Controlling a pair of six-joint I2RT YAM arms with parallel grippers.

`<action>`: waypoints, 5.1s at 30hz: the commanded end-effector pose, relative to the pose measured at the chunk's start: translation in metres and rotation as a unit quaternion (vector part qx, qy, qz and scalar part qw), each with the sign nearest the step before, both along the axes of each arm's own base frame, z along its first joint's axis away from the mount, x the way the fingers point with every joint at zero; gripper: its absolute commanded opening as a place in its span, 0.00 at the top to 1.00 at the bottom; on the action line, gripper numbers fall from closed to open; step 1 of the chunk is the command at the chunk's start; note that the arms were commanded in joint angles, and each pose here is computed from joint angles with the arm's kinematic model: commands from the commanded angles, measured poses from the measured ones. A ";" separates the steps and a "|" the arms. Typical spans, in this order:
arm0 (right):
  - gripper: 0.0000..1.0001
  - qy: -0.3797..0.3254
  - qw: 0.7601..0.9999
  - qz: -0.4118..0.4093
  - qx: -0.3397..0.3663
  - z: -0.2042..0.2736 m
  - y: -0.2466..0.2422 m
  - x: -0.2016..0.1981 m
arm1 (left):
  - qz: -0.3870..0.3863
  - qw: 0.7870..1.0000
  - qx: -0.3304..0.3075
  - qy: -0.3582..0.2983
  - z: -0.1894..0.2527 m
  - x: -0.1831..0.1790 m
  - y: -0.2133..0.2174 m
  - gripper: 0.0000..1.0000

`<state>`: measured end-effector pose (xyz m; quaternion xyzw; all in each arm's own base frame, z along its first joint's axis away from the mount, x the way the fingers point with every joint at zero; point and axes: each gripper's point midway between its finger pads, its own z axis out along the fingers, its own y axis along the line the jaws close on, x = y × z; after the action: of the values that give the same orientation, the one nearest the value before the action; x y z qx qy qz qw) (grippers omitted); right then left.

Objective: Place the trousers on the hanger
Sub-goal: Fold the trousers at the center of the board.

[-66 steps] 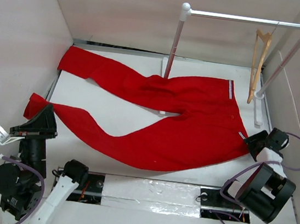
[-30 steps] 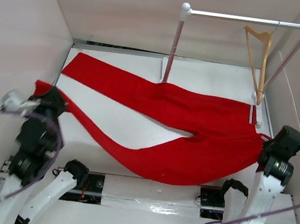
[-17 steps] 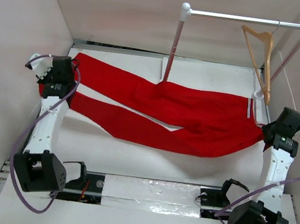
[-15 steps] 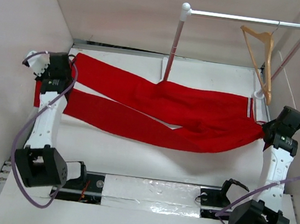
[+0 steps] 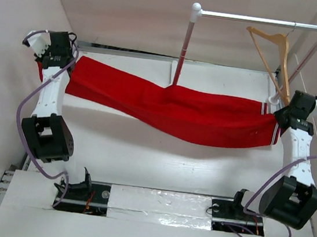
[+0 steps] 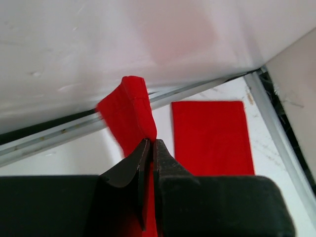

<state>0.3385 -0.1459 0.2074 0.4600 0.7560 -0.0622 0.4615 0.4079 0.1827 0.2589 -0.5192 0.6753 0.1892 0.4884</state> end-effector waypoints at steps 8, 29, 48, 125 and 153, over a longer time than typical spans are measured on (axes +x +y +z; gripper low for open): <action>1.00 -0.074 0.993 -0.053 -0.071 0.062 -0.037 0.061 | 0.020 0.999 0.049 0.002 0.017 0.056 0.031 1.00; 1.00 0.001 0.994 -0.044 -0.096 -0.007 -0.050 0.141 | -0.016 0.988 0.145 0.054 -0.028 0.179 0.021 1.00; 0.04 -0.112 0.987 0.116 -0.022 0.004 0.062 0.140 | -0.095 0.989 0.079 0.079 -0.077 0.138 -0.010 0.47; 0.67 -0.125 0.966 0.224 0.038 -0.097 0.098 0.027 | -0.212 0.960 -0.167 0.081 -0.210 0.095 -0.067 0.63; 1.00 -0.122 0.978 0.169 0.027 -0.102 0.084 0.010 | -0.198 0.971 -0.098 0.096 -0.173 0.072 -0.049 1.00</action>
<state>0.3529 -0.0454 0.0901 0.3289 0.7818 0.1320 0.5131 0.4919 0.1196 0.0399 -0.4032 0.8409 0.0401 0.3587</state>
